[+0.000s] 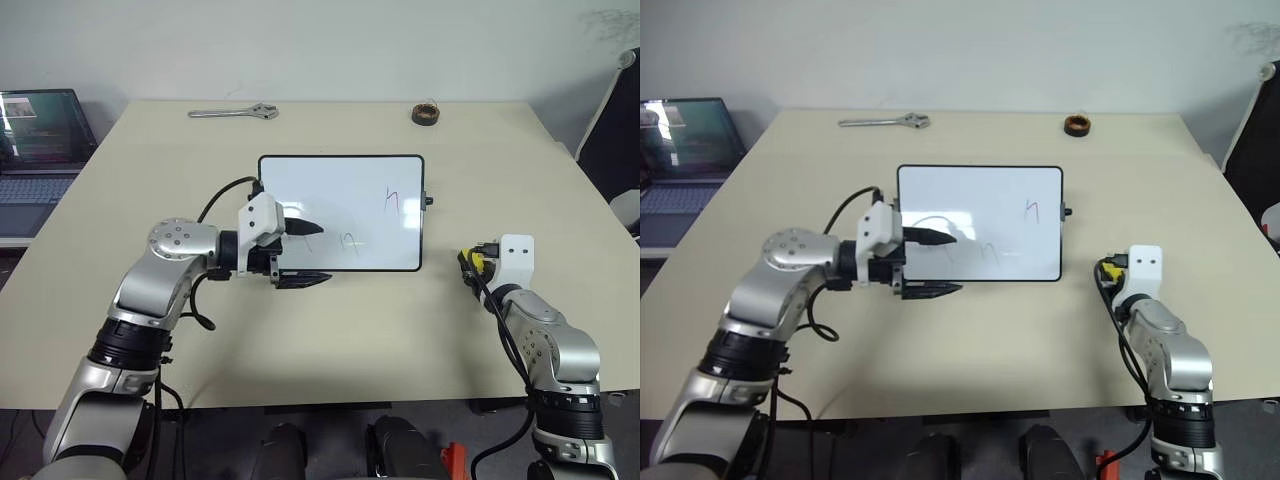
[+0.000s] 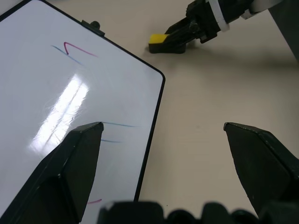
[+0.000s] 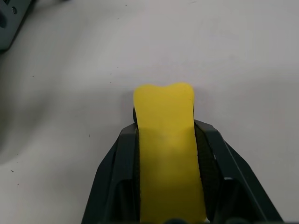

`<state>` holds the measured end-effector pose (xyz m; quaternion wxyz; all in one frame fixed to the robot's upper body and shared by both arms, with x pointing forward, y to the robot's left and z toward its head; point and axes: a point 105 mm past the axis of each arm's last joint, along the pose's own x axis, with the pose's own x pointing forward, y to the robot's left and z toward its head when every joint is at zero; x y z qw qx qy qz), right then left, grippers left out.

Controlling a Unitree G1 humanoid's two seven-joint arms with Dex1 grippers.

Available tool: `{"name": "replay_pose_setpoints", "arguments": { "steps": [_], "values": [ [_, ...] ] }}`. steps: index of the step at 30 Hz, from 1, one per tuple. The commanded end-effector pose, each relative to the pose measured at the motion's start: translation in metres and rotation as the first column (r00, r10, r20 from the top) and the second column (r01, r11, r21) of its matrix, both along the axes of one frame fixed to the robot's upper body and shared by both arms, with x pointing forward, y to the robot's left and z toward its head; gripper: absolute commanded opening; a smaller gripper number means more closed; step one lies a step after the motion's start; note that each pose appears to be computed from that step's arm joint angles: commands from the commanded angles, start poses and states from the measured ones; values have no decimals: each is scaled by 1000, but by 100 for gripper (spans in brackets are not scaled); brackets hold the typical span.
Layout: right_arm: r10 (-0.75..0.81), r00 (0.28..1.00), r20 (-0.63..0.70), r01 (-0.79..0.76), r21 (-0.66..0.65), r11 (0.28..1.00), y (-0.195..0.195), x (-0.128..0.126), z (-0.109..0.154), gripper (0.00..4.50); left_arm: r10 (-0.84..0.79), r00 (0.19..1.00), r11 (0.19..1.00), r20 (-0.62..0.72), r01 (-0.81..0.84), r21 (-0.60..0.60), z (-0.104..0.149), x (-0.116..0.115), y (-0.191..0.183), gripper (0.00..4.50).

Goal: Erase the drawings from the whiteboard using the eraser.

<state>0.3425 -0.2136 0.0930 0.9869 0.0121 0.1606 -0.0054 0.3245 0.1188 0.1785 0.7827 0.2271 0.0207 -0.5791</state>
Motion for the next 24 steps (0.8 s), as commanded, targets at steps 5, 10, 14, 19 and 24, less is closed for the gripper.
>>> {"name": "replay_pose_setpoints", "arguments": {
  "steps": [5,10,14,19,24],
  "values": [
    [234,960,151,-223,-91,971,27,-24,48,121,233,970,971,74,-228,-66,24,15,23,450],
    [389,888,246,-351,-183,918,63,-22,86,121,267,960,962,82,-261,-83,28,20,23,450],
    [445,839,314,-381,-246,891,95,7,111,121,256,964,966,78,-252,-53,22,20,21,450],
    [491,810,320,-389,-334,859,117,48,126,121,223,971,975,82,-222,-31,17,18,15,450],
    [469,836,283,-354,-374,857,108,66,114,120,220,972,975,81,-218,-32,16,15,14,450]
  ]
}}
